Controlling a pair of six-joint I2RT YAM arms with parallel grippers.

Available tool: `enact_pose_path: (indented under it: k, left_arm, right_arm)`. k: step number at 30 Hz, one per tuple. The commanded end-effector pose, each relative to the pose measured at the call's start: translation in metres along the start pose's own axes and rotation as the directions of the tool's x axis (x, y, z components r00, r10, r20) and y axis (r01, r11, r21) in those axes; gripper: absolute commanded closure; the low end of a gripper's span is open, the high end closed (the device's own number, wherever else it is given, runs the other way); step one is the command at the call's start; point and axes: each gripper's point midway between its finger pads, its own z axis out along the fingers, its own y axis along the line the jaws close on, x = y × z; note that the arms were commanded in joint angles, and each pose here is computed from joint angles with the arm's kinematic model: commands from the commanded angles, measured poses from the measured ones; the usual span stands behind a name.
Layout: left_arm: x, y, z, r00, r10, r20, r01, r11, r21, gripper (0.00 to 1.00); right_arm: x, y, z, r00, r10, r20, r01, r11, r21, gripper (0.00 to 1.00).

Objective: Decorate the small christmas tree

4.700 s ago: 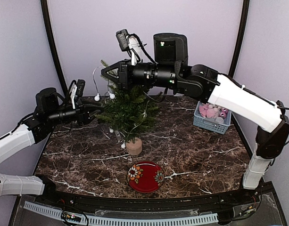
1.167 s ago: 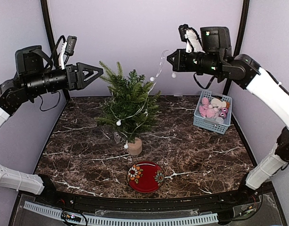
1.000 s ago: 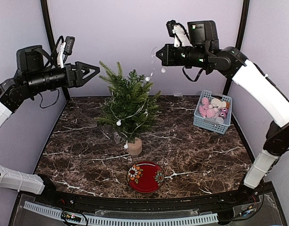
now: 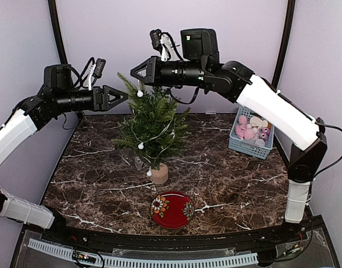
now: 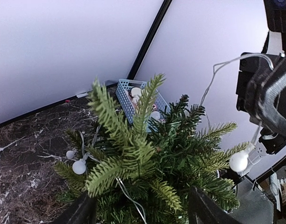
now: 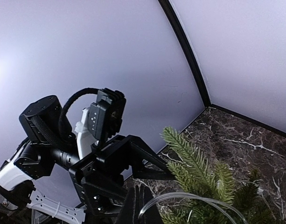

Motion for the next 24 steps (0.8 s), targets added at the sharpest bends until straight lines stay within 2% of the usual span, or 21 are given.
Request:
enact_pose_path:
  k: [1,11,20,24]
  left_arm:
    - [-0.002,-0.004,0.002,1.000,0.007,0.011,-0.007,0.999,0.039,0.33]
    - [-0.002,-0.001,-0.005,0.999,0.013,0.031,-0.013,1.000,-0.001,0.33]
    - [0.000,0.006,-0.016,0.999,0.027,0.035,-0.025,0.997,-0.068,0.30]
    - [-0.002,0.006,-0.022,0.998,0.036,0.043,-0.033,0.996,-0.084,0.29]
  right_arm:
    - [-0.008,0.020,0.000,0.998,0.021,0.063,-0.019,0.999,-0.034,1.00]
    - [0.023,0.021,0.001,0.999,0.032,-0.006,-0.032,0.999,0.016,1.00]
    - [0.024,0.031,-0.020,0.999,0.014,-0.040,-0.013,1.000,0.021,0.68]
    - [0.026,0.033,-0.029,0.997,0.008,-0.073,-0.006,0.999,0.032,0.58]
